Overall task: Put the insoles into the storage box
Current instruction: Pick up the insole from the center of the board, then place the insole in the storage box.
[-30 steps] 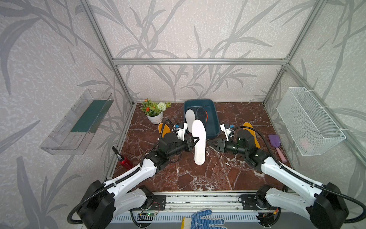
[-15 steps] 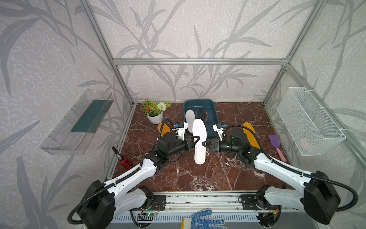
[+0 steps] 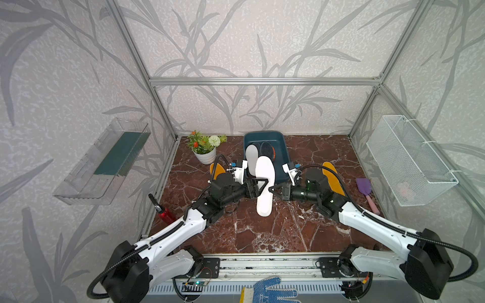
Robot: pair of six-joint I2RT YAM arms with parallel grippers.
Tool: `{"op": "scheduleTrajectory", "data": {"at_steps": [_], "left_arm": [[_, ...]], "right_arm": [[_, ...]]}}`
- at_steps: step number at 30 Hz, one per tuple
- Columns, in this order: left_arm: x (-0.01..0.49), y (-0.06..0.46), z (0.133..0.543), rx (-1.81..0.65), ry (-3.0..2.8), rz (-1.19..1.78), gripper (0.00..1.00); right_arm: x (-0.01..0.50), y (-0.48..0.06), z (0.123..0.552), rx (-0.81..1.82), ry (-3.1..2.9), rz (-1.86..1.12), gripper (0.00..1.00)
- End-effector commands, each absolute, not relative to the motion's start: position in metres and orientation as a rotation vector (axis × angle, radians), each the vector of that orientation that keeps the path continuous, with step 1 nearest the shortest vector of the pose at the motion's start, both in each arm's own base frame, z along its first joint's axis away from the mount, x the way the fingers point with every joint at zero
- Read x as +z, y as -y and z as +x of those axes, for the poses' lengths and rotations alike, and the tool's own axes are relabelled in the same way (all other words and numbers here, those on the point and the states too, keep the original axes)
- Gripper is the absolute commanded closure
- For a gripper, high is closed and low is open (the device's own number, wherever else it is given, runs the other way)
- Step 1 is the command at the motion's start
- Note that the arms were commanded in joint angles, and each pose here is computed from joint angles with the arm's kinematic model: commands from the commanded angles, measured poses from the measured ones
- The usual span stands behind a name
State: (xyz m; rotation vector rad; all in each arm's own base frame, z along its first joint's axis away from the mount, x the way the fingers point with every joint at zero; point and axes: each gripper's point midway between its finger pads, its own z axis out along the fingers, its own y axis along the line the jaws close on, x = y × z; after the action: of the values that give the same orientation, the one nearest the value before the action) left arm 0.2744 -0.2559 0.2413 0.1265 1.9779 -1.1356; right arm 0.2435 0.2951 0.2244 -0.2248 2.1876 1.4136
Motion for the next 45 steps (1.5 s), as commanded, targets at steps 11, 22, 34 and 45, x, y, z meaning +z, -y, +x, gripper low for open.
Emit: {"op": "scheduleTrajectory", "data": {"at_steps": [11,22,34,45], "left_arm": [[0.217,0.102,0.258,-0.322,-2.042,-0.223,0.02],[0.202,0.054,0.218,-0.327,-1.979,-0.412,0.03],[0.211,0.032,0.202,-0.311,-1.932,-0.471,0.03],[0.21,0.033,0.202,-0.317,-1.931,-0.477,0.03]], "right_arm": [[0.224,-0.236,0.305,1.059,-2.323,-0.141,1.0],[0.218,-0.253,0.396,1.013,-2.381,-0.249,1.0],[0.154,-0.275,0.481,1.016,-2.502,-0.262,1.0],[0.122,-0.278,0.498,1.021,-2.56,-0.264,1.0]]}}
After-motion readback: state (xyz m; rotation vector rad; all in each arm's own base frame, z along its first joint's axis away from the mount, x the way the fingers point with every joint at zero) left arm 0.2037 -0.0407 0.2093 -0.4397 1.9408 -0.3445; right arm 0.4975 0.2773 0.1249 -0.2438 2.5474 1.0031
